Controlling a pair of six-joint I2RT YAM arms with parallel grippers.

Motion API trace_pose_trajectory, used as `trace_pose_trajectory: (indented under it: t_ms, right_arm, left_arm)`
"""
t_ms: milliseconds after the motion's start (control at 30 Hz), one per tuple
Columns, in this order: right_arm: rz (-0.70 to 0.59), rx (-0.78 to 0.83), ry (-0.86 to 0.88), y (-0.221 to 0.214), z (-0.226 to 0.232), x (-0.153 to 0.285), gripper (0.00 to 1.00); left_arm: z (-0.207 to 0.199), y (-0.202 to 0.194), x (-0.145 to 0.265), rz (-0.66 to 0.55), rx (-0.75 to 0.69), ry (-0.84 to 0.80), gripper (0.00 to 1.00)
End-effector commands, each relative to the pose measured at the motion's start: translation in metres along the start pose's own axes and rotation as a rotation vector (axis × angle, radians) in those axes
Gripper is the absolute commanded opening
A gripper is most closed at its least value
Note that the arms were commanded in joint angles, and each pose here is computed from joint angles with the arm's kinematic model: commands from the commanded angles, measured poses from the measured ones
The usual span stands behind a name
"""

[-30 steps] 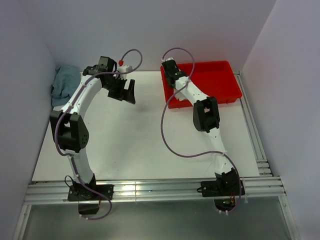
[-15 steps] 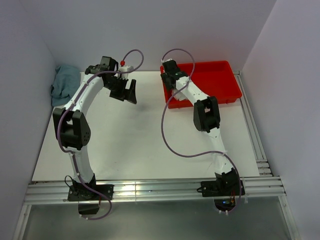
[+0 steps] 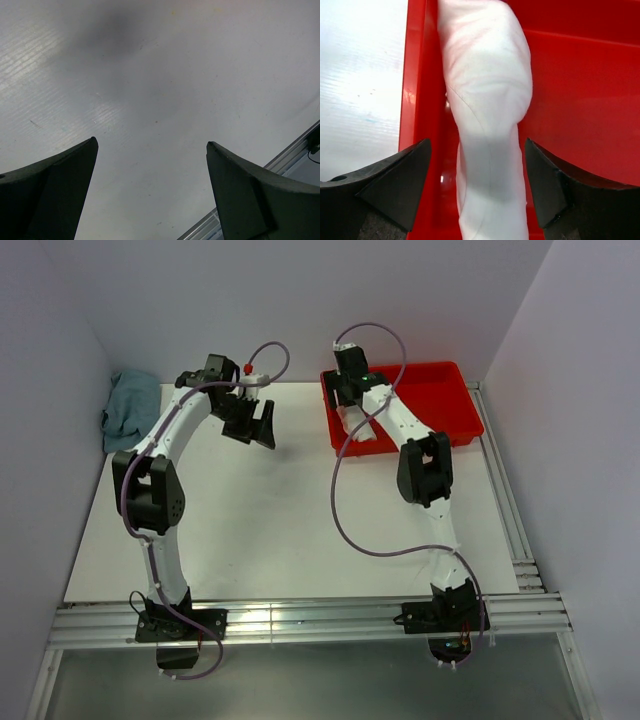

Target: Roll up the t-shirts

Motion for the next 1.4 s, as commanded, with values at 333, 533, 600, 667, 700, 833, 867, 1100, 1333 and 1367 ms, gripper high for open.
trace_pose_trajectory:
  t_ms: [333, 533, 600, 667, 700, 833, 867, 1100, 1333, 1367]
  right_arm:
    - [-0.081, -0.277, -0.010, 0.019, -0.040, 0.071, 0.81]
    - [-0.032, -0.401, -0.100, -0.008, -0.062, 0.088, 0.68]
    - [-0.007, -0.406, -0.094, -0.018, -0.058, 0.090, 0.59]
    - [0.020, -0.416, -0.085, -0.029, -0.054, 0.090, 0.50]
    - [0.024, -0.420, -0.083, -0.031, -0.053, 0.091, 0.47]
    - [0.076, -0.429, -0.061, -0.051, -0.043, 0.082, 0.34]
    - [0.090, -0.427, -0.060, -0.054, -0.042, 0.082, 0.28]
    - [0.154, -0.374, -0.010, -0.058, -0.014, 0.062, 0.18]
    - [0.170, -0.359, 0.054, -0.062, 0.019, 0.050, 0.17]
    - [0.175, -0.355, 0.060, -0.064, 0.023, 0.048, 0.17]
  left_arm:
    - [-0.009, 0.007, 0.001, -0.020, -0.028, -0.038, 0.95]
    - [-0.008, 0.004, -0.004, -0.007, -0.019, -0.046, 0.95]
    - [-0.008, 0.003, -0.004, -0.008, -0.019, -0.046, 0.95]
    - [-0.007, 0.001, -0.005, -0.003, -0.019, -0.043, 0.94]
    - [-0.006, 0.001, -0.005, -0.003, -0.020, -0.041, 0.94]
    - [-0.005, -0.002, -0.008, 0.002, -0.014, -0.039, 0.94]
    - [-0.005, -0.002, -0.008, 0.003, -0.013, -0.039, 0.94]
    - [-0.003, -0.002, -0.010, 0.006, -0.009, -0.035, 0.94]
    - [0.000, -0.001, -0.014, 0.012, -0.003, -0.033, 0.94]
    - [0.000, -0.001, -0.015, 0.015, -0.002, -0.034, 0.94]
Point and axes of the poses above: each gripper's point midway between its finger pads, its own x axis back along the fingers, its own z axis along the line the jaws close on, y = z × x, the point moved 1 cm from there along x, back along the fingers, and after that the axes turned 9 degrees about x, right-handed, at the moved point
